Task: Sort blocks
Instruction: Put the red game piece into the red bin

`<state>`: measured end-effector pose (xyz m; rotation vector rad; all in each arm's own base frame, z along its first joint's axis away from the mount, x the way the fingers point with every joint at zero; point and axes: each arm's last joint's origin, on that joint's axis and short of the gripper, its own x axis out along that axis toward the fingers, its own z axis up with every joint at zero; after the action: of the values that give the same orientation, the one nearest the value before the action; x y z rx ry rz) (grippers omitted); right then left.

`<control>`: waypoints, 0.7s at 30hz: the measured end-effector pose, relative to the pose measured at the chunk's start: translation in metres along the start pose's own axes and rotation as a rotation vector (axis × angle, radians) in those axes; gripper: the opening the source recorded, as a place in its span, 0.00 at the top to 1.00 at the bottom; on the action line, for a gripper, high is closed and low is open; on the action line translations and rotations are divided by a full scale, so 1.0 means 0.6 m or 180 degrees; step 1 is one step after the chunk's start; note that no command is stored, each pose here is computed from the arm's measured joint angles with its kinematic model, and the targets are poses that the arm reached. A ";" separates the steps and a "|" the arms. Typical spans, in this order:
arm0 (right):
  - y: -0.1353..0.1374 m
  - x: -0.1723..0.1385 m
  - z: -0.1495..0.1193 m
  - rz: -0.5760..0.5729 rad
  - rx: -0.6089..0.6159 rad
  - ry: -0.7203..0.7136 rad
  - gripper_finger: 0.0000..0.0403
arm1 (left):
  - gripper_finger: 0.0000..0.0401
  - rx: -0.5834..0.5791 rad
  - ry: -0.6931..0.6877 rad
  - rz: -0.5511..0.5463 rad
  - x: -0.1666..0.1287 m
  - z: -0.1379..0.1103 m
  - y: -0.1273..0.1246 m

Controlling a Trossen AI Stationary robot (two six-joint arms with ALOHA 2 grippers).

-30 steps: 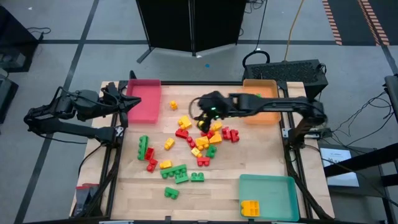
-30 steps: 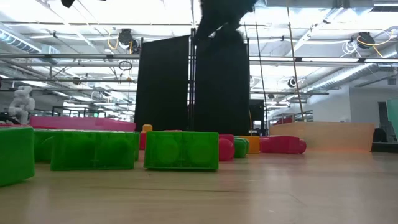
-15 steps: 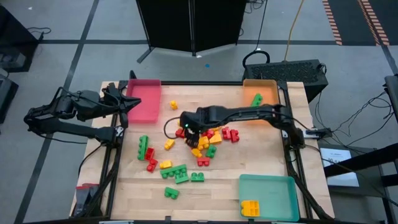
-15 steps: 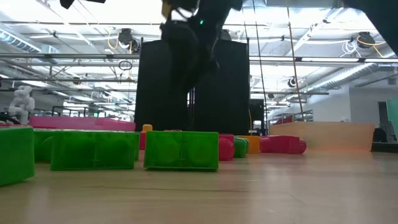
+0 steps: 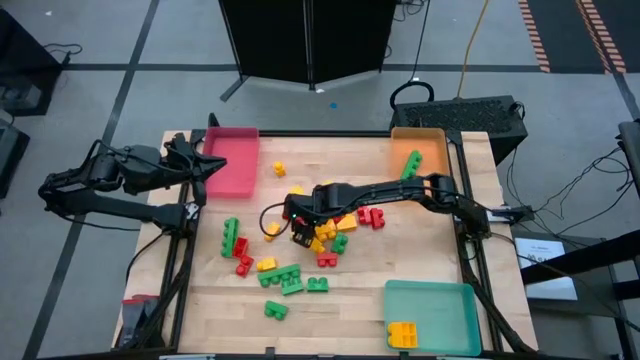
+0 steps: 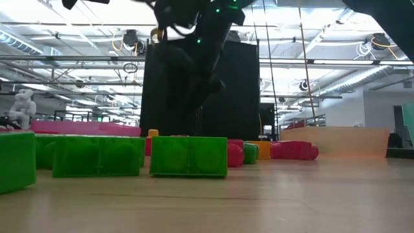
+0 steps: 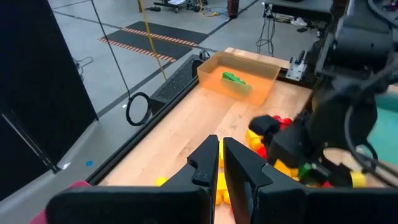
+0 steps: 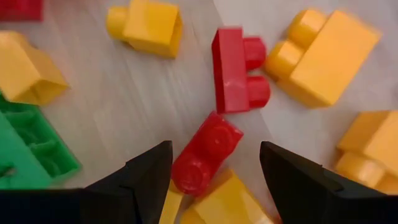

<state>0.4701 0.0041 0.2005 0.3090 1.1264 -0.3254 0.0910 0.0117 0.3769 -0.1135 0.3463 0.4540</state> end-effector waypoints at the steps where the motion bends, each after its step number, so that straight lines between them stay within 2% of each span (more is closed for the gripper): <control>1: 0.000 0.009 -0.002 -0.0016 0.0012 0.0033 0.41 | 0.92 0.0003 0.0005 0.0001 0.000 0.000 0.000; 12: -0.004 0.073 -0.016 -0.0145 0.0197 0.0244 0.43 | 0.92 0.0008 0.0012 0.0002 0.000 -0.001 0.000; 16: -0.006 0.093 -0.022 -0.0153 0.0193 0.0322 0.54 | 0.92 0.0009 0.0014 0.0003 0.000 -0.001 0.000; 20: -0.006 0.102 -0.026 -0.0163 0.0224 0.0400 0.71 | 0.92 0.0020 0.0026 0.0004 0.000 -0.001 0.000; 21: -0.006 0.102 -0.027 -0.0160 0.0237 0.0408 0.71 | 0.92 0.0024 0.0025 0.0004 0.000 -0.001 0.000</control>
<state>0.4796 0.0010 0.1377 0.3718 1.2515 -0.3971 0.0906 0.0117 0.3761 -0.1078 0.3558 0.4536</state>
